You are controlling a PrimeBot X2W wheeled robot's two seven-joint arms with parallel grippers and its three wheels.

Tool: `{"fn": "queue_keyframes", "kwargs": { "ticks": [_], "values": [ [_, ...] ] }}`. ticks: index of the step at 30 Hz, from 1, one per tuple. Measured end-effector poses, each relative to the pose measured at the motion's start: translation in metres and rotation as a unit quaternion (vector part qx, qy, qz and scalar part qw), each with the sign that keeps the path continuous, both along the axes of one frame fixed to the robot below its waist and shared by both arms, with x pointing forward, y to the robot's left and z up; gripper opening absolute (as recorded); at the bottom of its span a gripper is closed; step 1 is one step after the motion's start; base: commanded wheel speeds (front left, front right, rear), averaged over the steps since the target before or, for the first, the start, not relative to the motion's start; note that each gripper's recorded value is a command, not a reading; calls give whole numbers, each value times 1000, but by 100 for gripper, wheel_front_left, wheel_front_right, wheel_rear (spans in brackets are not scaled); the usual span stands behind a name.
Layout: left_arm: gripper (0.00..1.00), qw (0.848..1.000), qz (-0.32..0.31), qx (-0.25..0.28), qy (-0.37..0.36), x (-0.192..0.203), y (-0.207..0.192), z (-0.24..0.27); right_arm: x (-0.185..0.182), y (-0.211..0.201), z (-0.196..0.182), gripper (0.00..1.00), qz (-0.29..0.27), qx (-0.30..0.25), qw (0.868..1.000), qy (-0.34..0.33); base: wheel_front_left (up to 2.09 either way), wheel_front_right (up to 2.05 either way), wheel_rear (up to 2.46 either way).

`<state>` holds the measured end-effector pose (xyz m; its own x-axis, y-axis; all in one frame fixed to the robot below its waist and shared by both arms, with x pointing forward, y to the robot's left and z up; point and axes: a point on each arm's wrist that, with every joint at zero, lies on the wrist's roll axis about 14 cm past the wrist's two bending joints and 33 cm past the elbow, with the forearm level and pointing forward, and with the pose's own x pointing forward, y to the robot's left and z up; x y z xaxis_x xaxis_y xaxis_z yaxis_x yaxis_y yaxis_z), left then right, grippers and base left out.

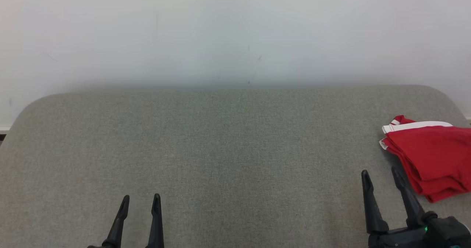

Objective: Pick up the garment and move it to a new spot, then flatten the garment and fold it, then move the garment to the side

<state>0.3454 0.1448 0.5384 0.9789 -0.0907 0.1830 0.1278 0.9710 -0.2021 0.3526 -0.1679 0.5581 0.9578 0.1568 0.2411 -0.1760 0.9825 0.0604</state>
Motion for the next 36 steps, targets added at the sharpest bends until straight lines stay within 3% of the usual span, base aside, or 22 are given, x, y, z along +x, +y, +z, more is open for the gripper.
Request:
{"fn": "queue_keyframes", "kwargs": {
  "ticks": [18, 19, 24, 36],
  "values": [
    [100, 999, 15, 21, 25, -13, 13, -20, -15, 11, -23, 100, 3, 18, 999, 35, 0, 0, 0],
    [0, 999, 14, 22, 27, -13, 13, -21, -15, 12, -24, 0, 3, 18, 999, 36, 0, 0, 0],
    [0, 998, 14, 17, 56, -18, 14, -38, -20, 12, -43, 0, 2, 20, 998, 68, 0, 0, 0],
    [0, 992, 25, -90, 84, -14, 22, -45, -15, -1, -52, 0, -12, 133, 985, 104, 0, 0, 0]
  ]
}}
